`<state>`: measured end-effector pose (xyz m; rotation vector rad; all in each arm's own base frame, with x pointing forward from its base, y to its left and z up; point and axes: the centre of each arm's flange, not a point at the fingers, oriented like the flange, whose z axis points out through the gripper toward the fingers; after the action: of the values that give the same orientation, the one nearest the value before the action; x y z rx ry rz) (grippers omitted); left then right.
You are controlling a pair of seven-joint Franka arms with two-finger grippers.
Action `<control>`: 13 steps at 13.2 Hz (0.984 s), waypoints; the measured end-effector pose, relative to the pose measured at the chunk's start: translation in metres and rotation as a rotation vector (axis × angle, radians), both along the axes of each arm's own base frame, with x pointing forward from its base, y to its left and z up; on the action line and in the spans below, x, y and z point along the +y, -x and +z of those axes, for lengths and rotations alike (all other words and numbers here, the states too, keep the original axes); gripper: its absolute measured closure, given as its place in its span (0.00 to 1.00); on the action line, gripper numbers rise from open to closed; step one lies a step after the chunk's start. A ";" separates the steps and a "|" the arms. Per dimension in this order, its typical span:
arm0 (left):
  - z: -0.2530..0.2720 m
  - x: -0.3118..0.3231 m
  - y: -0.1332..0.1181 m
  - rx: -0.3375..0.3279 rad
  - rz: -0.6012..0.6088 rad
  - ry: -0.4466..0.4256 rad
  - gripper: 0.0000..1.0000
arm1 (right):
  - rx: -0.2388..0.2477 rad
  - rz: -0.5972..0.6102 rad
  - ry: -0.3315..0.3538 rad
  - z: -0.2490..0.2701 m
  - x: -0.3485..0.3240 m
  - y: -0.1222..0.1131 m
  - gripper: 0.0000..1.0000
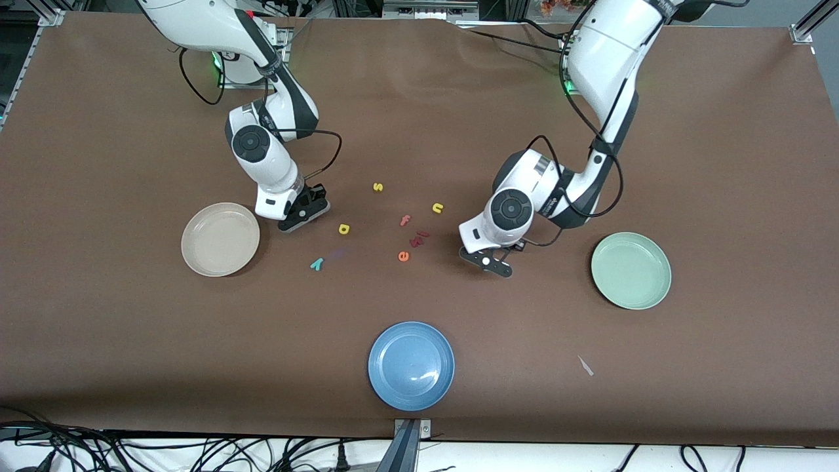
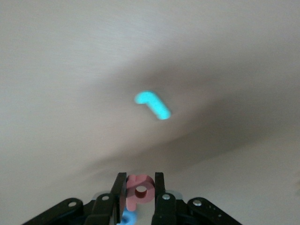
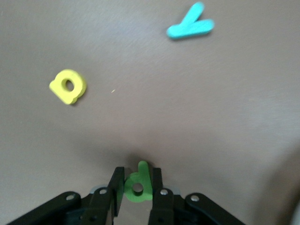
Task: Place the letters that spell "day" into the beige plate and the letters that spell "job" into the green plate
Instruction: 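Release d over the white plate while the left gripper releases p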
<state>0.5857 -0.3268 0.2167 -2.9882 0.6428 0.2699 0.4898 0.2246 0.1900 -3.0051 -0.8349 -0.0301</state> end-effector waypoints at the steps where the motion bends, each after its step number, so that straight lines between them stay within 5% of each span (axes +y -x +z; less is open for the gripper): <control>1: 0.016 0.013 -0.008 -0.015 -0.005 -0.028 0.73 | 0.008 -0.022 0.012 0.012 -0.009 -0.012 0.72; 6: 0.043 0.125 -0.055 -0.003 -0.099 -0.028 0.73 | 0.030 -0.148 0.059 0.053 -0.071 -0.057 0.72; 13: 0.008 0.237 -0.072 0.069 -0.112 -0.020 0.73 | 0.046 -0.249 0.090 0.045 -0.143 -0.071 0.71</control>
<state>0.6578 -0.0903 0.2246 -2.9214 0.8066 0.3713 0.5610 0.0815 0.2352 -3.1604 -0.4658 0.0743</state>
